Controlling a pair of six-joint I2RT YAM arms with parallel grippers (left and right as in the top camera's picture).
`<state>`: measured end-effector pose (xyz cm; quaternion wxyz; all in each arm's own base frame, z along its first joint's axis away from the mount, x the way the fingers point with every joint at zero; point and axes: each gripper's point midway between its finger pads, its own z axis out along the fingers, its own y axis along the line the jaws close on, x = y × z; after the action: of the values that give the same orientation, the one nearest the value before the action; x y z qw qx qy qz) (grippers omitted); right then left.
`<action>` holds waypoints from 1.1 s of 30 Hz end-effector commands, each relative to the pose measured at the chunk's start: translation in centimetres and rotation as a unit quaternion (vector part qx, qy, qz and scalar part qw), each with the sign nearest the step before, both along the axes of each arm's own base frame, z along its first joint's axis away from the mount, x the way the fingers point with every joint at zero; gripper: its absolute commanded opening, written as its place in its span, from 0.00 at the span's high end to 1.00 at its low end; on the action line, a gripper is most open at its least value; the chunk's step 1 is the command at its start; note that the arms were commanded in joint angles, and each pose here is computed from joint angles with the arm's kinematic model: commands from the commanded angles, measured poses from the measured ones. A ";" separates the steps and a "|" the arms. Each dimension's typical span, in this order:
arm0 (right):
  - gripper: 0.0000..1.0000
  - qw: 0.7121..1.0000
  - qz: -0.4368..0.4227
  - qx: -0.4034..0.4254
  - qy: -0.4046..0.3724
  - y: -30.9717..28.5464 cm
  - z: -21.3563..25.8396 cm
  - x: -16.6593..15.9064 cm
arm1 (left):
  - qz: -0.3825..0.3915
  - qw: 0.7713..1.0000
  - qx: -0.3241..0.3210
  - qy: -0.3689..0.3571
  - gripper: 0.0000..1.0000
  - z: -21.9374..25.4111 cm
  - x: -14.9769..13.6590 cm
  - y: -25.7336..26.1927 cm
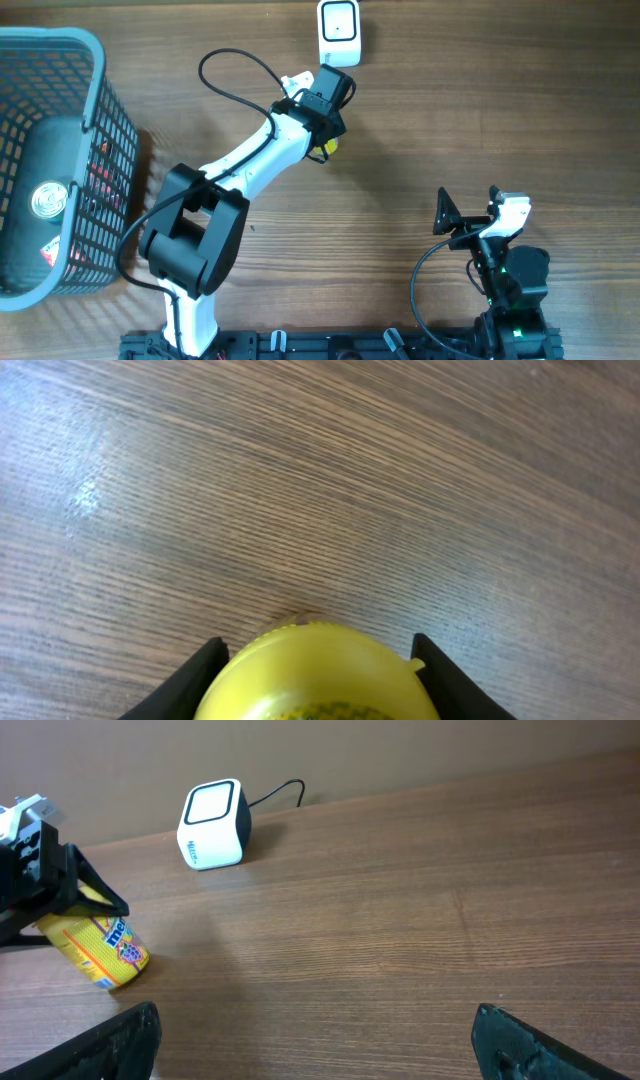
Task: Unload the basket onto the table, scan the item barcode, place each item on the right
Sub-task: 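Carry the bottle to the scanner and set it down in front, then reach the left gripper back into the basket and grasp the tin can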
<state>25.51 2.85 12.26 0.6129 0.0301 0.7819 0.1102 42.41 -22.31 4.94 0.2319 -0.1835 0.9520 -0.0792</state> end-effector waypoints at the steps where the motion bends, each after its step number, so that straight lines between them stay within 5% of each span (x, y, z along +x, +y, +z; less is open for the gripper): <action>1: 0.00 1.000 -0.002 0.007 -0.001 -0.1 0.1 0.0 | 0.035 0.999 0.014 0.019 0.28 -1.8 -0.7 0.5; 6: 0.00 1.000 -0.003 0.007 -0.001 -0.1 0.1 0.0 | 0.008 0.999 0.028 0.020 0.01 -1.3 -1.0 0.6; 10: 0.00 1.000 -0.003 0.007 -0.001 -0.1 0.1 0.0 | -0.025 0.999 0.025 -0.014 0.00 2.5 -0.8 0.4; 14: 0.00 1.000 -0.003 0.007 -0.001 -0.1 0.1 0.0 | -0.063 0.994 0.011 -0.084 0.00 10.2 -1.1 0.7; 19: 0.00 1.000 -0.003 0.007 0.000 -0.1 0.0 0.0 | -0.046 0.963 0.000 -0.265 0.00 27.3 -2.1 6.3; 23: 0.00 1.000 0.006 0.009 0.000 0.2 0.1 0.0 | 0.104 0.922 0.031 -0.372 0.00 39.4 -4.9 21.0; 25: 0.00 1.000 0.018 0.012 0.000 0.7 0.1 -0.1 | 0.195 0.905 0.075 -0.370 0.00 40.9 -6.8 28.8; 29: 0.00 1.000 0.026 0.014 0.000 0.9 0.1 -0.1 | 0.351 0.881 0.121 -0.293 0.00 37.8 -11.6 41.6; 33: 0.00 1.000 0.027 0.014 -0.001 0.9 0.1 -0.1 | 0.482 0.857 0.076 -0.164 0.00 30.0 -15.5 49.8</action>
<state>25.41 3.51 12.28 0.6100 0.0194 0.7821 0.1260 28.28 22.16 41.67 0.5067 -0.4989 0.6962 0.0983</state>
